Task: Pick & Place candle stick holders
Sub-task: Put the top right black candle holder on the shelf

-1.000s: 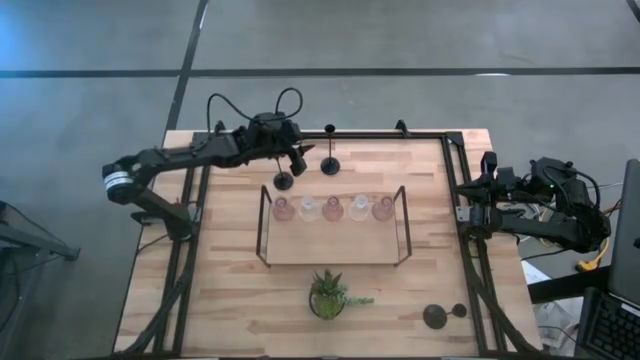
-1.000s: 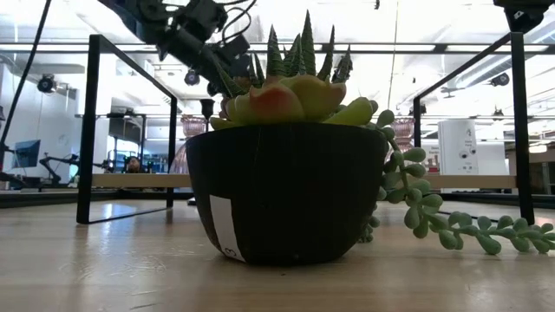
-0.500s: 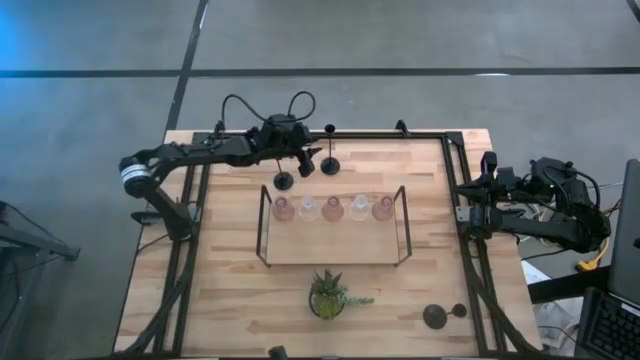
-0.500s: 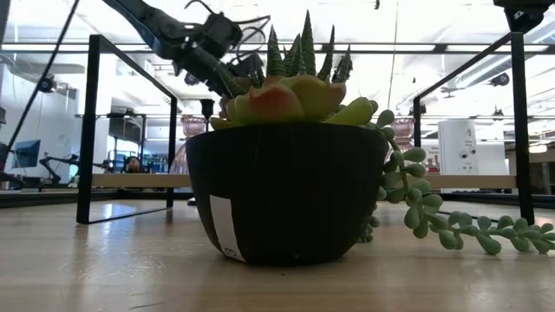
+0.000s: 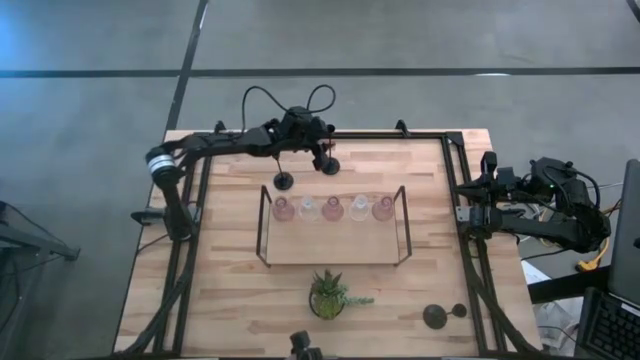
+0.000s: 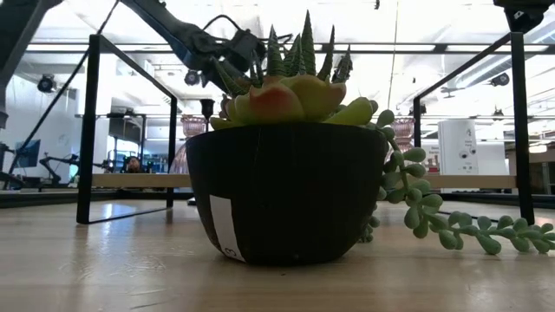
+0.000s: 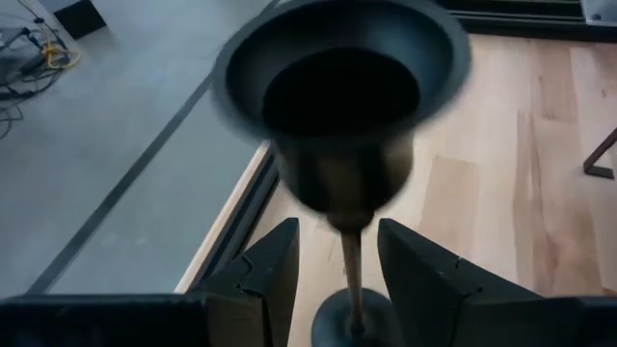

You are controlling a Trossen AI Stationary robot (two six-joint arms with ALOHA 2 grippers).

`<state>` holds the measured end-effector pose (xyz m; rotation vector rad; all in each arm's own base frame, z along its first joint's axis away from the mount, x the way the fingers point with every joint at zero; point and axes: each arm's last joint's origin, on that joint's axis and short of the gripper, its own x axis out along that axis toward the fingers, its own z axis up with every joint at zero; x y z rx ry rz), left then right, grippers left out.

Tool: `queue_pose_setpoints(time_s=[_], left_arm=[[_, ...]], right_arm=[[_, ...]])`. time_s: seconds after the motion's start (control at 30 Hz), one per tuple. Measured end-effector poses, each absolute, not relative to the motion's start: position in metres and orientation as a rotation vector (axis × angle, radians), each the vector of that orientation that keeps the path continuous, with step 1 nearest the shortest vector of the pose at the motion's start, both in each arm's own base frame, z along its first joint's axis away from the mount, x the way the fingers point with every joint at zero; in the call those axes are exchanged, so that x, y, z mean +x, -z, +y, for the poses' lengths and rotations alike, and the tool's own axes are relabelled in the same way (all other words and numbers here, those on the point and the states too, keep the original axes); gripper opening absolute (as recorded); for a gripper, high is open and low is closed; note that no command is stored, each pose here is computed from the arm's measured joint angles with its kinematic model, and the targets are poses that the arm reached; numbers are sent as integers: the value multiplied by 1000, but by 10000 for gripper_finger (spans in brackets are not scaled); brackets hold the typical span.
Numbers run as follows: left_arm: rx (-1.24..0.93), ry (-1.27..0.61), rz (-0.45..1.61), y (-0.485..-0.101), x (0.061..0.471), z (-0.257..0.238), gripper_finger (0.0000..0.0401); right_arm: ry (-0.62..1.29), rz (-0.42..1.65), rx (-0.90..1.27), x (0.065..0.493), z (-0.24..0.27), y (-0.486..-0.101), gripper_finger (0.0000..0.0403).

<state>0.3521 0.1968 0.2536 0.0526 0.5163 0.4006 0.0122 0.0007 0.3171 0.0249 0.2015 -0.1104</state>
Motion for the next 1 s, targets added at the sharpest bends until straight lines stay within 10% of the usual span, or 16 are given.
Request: queue_pose_setpoints(time_s=[0.5,1.0], left_arm=[[102,-399,501,-265,359,202,15],[127,-327,447,-453,335,146,15]], right_arm=[[111,202,25,12,1,-317,8],[111,202,25,12,1,-317,8]])
